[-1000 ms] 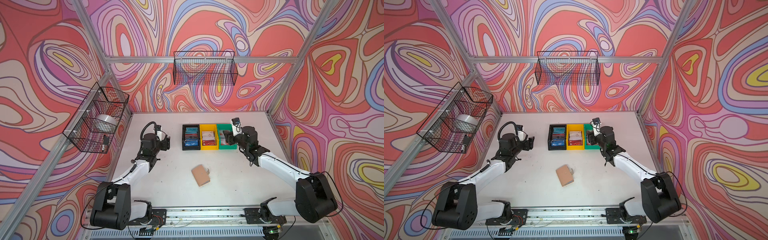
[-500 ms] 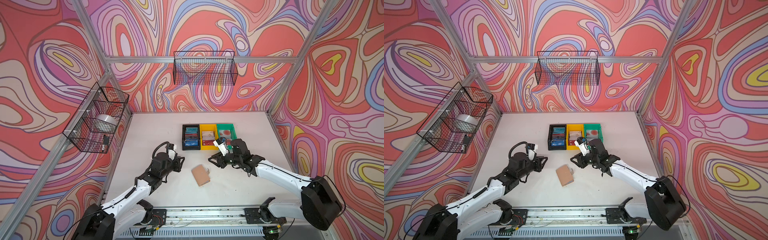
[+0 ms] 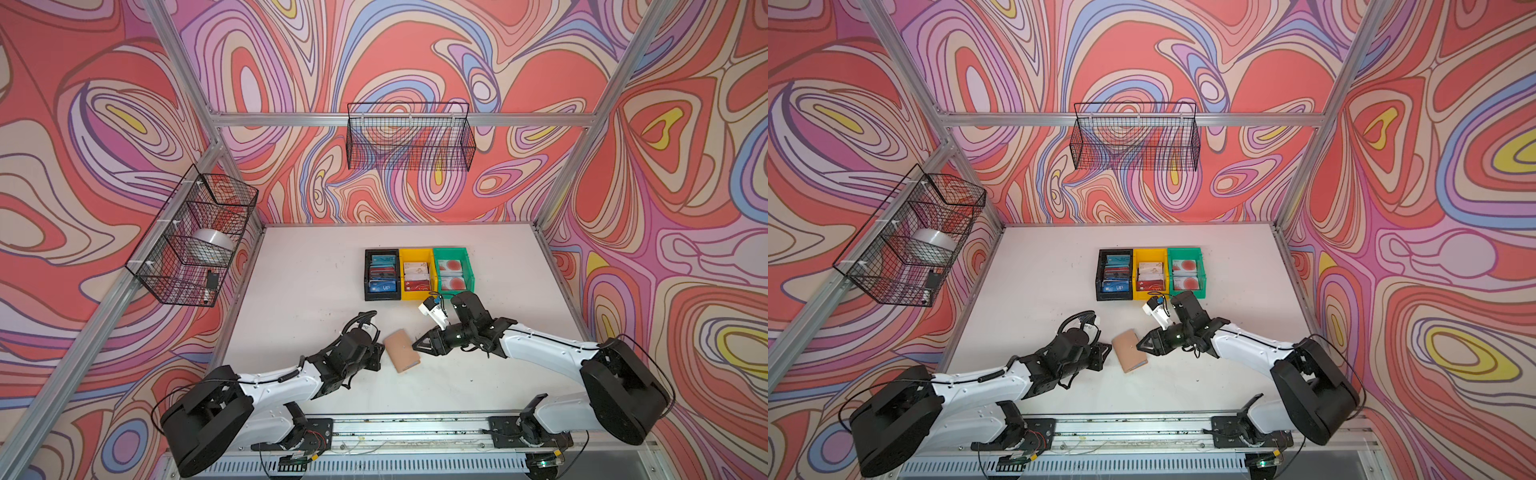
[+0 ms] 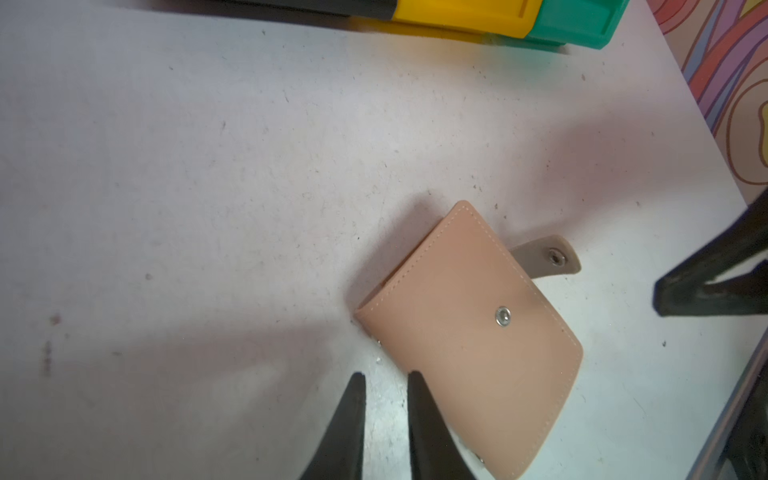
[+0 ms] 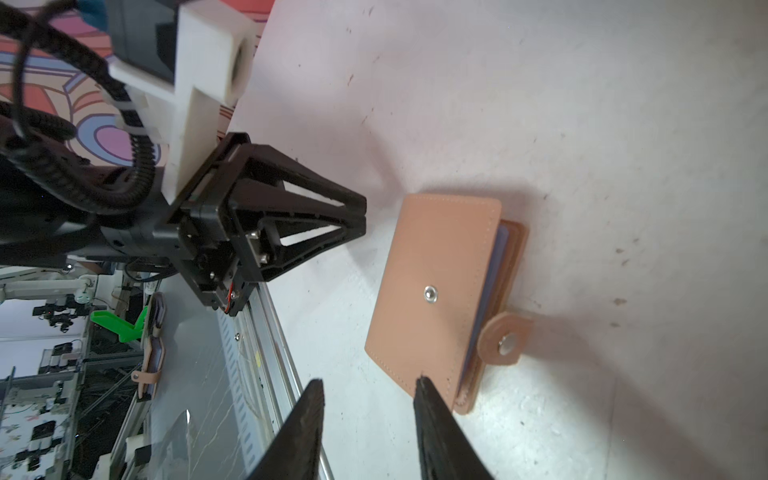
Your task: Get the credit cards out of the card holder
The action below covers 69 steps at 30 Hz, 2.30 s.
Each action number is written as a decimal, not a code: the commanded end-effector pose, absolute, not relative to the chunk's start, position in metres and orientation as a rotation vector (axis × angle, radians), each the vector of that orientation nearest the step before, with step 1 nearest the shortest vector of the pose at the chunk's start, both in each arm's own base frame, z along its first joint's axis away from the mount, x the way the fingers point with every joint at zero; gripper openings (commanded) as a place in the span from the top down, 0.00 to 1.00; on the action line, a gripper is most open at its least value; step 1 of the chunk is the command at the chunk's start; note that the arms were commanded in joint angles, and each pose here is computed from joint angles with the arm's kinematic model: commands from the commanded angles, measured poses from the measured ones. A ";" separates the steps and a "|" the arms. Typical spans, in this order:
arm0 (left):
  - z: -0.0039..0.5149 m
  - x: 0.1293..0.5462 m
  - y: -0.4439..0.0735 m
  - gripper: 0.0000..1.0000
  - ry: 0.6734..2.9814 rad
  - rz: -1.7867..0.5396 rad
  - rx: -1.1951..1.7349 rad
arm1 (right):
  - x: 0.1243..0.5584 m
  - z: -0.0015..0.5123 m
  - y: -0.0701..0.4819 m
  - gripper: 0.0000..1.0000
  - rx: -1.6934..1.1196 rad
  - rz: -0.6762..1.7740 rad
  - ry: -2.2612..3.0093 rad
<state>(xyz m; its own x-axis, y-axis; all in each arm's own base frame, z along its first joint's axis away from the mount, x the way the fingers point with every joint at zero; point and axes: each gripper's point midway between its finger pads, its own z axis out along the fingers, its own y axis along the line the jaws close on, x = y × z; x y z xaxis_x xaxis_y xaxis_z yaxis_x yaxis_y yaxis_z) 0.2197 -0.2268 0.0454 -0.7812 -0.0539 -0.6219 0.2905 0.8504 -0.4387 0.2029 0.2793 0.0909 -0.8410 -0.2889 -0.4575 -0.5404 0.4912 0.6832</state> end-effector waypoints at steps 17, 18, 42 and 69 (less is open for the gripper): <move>0.028 0.210 -0.242 0.82 2.431 -0.761 0.112 | 0.193 0.045 0.284 0.63 -0.657 1.315 2.650; 0.026 0.209 -0.242 0.82 2.438 -0.760 0.109 | 0.193 0.046 0.285 0.63 -0.658 1.322 2.646; 0.009 0.208 -0.248 0.85 2.477 -0.736 0.138 | 0.200 0.046 0.277 0.61 -0.649 1.212 2.654; 0.001 0.207 -0.256 0.87 2.510 -0.737 0.167 | 0.213 0.037 0.270 0.59 -0.583 1.088 2.688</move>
<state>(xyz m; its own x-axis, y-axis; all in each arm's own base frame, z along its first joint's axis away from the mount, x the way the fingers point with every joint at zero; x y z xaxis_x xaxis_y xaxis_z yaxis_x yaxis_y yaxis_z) 0.2201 -0.2619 0.0234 -0.8197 -0.0745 -0.5680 0.2727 0.8211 -0.5013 0.2117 0.2638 0.0372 -0.9041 -0.2854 -0.3179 -0.4256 0.6670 0.6115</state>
